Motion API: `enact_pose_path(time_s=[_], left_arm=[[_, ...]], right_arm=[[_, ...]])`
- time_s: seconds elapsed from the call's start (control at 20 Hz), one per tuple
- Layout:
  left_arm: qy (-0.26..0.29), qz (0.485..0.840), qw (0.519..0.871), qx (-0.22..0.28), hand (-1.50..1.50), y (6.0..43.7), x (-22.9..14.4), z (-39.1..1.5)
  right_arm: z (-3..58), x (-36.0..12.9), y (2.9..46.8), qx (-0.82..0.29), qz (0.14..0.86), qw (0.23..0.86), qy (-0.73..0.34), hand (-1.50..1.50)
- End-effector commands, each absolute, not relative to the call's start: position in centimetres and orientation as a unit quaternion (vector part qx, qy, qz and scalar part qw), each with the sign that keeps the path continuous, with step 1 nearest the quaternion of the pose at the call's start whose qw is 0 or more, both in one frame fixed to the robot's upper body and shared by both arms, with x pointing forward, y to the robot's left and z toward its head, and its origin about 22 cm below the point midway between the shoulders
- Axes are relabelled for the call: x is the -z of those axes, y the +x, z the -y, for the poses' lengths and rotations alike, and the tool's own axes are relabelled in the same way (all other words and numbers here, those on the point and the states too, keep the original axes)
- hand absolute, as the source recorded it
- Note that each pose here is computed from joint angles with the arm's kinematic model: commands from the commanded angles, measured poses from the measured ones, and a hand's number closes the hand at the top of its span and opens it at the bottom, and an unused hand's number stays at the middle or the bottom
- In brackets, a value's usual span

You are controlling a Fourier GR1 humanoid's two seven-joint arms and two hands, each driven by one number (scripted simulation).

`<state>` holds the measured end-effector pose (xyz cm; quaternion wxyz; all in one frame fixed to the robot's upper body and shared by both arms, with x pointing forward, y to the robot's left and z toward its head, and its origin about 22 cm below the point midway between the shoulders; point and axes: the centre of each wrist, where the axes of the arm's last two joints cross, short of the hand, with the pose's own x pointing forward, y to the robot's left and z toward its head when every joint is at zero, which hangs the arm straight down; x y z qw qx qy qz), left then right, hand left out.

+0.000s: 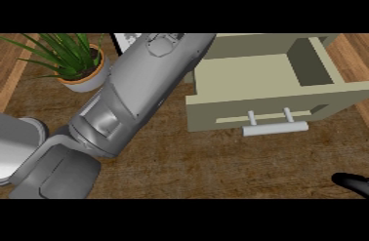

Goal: Pick up the can, place it into the drawer and close the drawer

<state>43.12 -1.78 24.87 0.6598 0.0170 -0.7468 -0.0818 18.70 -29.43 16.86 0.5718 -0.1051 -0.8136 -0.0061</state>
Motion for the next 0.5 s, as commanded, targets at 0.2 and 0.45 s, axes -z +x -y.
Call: enact_pose_path(time_s=[0.2,0.45], left_arm=[[0.062,0.749,0.658,0.047,-1.5,43.4,-24.9,2.0],[0.06,0.761,0.645,0.034,-1.5,43.4,-25.2,2.1]], right_arm=[[29.4,-18.2,18.9,-0.014,0.814,0.573,-0.098,-1.5],[28.8,-18.2,19.6,-0.055,0.823,0.546,-0.144,-1.5]])
